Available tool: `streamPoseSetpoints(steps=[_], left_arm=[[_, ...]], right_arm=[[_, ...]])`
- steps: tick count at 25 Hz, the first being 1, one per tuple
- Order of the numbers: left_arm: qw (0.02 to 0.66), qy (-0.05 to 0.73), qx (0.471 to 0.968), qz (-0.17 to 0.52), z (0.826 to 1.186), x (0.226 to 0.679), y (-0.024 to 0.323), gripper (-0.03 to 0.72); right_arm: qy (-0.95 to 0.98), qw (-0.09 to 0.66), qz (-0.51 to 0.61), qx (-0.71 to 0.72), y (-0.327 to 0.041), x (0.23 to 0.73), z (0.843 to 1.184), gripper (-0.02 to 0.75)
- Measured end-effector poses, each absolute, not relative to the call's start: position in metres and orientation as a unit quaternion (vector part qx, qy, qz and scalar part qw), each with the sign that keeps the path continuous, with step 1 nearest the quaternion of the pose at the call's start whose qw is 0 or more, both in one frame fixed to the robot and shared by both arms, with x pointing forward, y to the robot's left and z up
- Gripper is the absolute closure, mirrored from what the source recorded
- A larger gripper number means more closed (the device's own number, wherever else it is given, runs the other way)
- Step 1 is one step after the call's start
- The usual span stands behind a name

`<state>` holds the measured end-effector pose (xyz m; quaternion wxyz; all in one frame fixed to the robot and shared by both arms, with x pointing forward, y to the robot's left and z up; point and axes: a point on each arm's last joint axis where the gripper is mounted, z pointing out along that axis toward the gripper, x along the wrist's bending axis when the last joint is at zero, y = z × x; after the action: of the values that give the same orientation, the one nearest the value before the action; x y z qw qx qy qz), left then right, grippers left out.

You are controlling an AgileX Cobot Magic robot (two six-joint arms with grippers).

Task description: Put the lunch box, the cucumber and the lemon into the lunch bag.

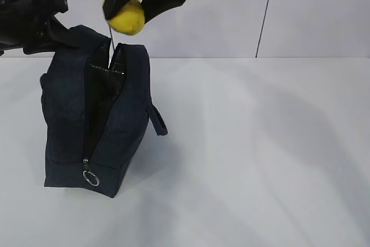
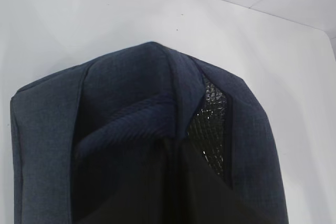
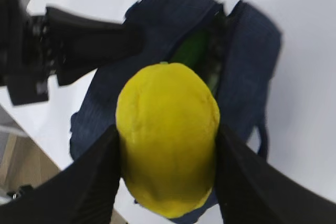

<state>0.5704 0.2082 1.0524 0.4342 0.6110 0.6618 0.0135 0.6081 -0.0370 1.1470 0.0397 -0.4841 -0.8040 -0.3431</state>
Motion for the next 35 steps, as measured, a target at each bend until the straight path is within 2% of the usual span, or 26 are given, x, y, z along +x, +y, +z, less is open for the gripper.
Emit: streamPoseSetpoints(steps=[11, 17, 22, 30, 35], left_arm=[[0.435, 0.662, 0.610, 0.013, 1.053, 0.571, 0.208, 0.680], [0.436, 0.663, 0.609, 0.013, 1.053, 0.571, 0.208, 0.680], [0.436, 0.663, 0.609, 0.013, 1.053, 0.571, 0.208, 0.680], [0.436, 0.663, 0.609, 0.013, 1.053, 0.571, 0.208, 0.680], [0.436, 0.663, 0.609, 0.013, 1.053, 0.571, 0.208, 0.680]], right_arm=[[-0.824, 0.042, -0.285, -0.488, -0.023, 0.600, 1.115, 0.319], [-0.816, 0.098, -0.280, -0.496, -0.010, 0.605, 1.092, 0.319], [-0.814, 0.103, -0.284, -0.496, -0.009, 0.605, 1.092, 0.319], [-0.801, 0.068, -0.328, -0.495, -0.007, 0.614, 1.096, 0.319], [-0.804, 0.062, -0.320, -0.498, -0.005, 0.620, 1.085, 0.319]])
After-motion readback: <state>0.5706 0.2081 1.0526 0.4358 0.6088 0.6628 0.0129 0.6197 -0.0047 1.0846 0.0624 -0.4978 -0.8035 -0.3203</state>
